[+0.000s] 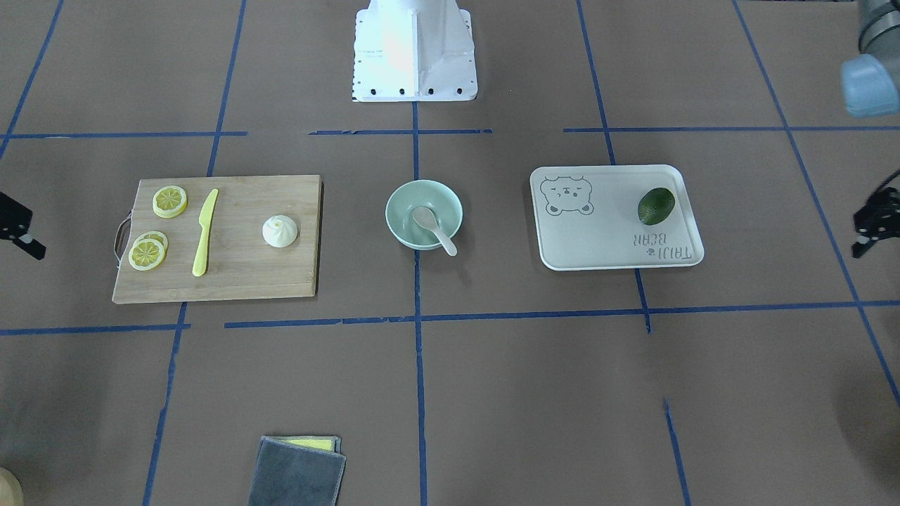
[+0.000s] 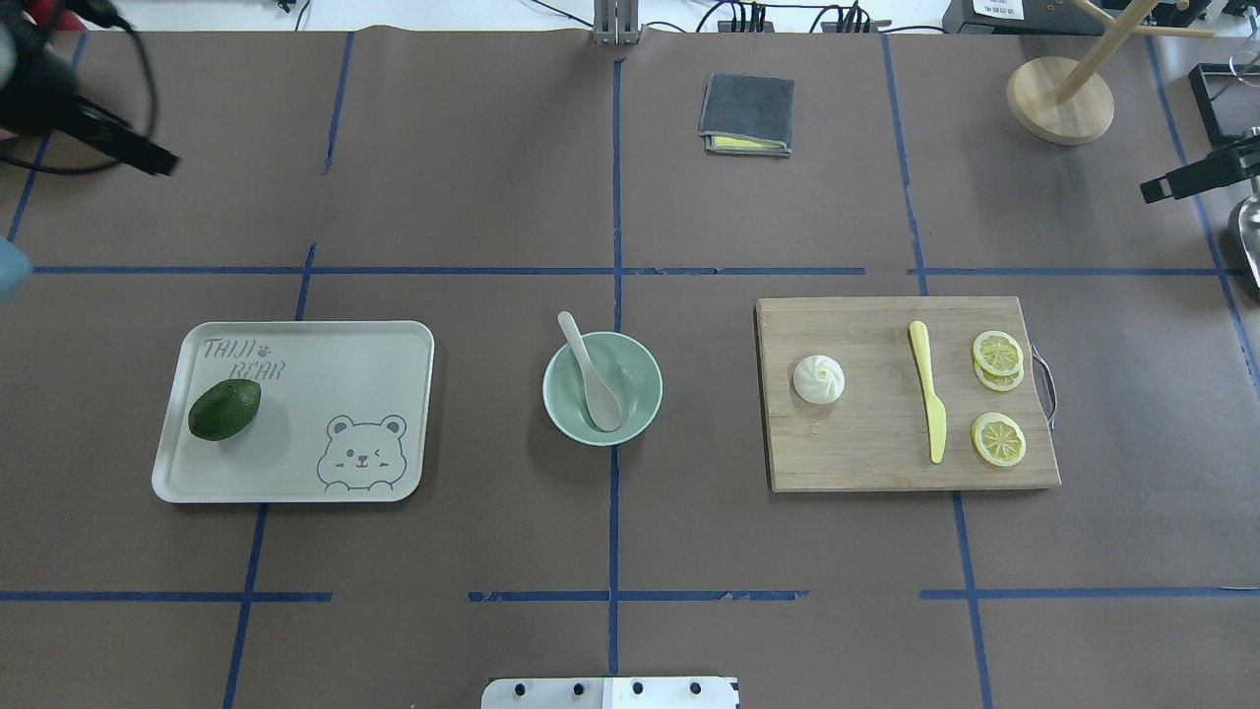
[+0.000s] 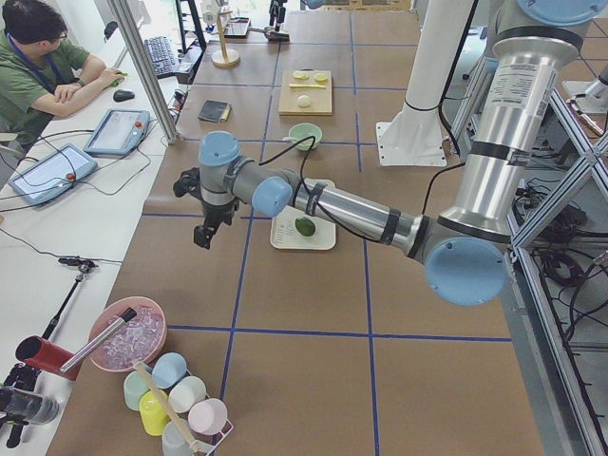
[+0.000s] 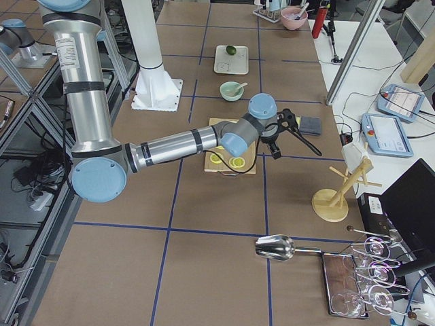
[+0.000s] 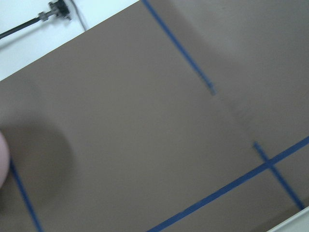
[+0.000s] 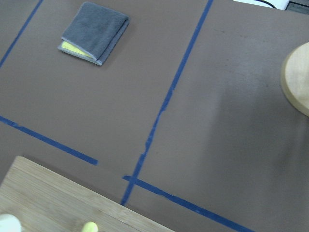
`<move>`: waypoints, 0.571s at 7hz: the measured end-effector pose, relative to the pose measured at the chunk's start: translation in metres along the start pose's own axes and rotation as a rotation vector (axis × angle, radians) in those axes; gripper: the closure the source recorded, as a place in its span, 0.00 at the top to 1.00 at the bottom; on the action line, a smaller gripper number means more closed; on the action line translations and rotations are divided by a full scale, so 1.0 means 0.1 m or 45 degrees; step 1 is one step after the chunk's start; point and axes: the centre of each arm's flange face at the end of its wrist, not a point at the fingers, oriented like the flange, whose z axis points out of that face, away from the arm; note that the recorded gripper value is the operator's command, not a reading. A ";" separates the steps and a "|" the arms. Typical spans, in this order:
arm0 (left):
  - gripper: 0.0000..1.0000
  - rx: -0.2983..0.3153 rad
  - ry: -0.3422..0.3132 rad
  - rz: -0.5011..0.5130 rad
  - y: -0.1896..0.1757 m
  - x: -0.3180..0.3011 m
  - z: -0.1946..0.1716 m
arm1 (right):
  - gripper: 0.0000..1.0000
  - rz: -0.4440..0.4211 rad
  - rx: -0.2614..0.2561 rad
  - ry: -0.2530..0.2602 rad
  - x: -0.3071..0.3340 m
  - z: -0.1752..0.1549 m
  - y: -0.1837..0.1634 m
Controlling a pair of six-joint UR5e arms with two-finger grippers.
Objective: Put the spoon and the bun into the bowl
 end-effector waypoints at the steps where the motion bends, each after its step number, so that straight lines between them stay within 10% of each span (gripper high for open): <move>1: 1.00 -0.033 -0.029 -0.100 0.32 -0.68 -0.16 | 1.00 0.041 -0.018 -0.044 -0.45 0.15 -0.11; 4: 1.00 -0.176 -0.011 -0.125 1.53 -1.44 -0.14 | 1.00 0.079 -0.111 0.065 -1.80 0.55 -0.06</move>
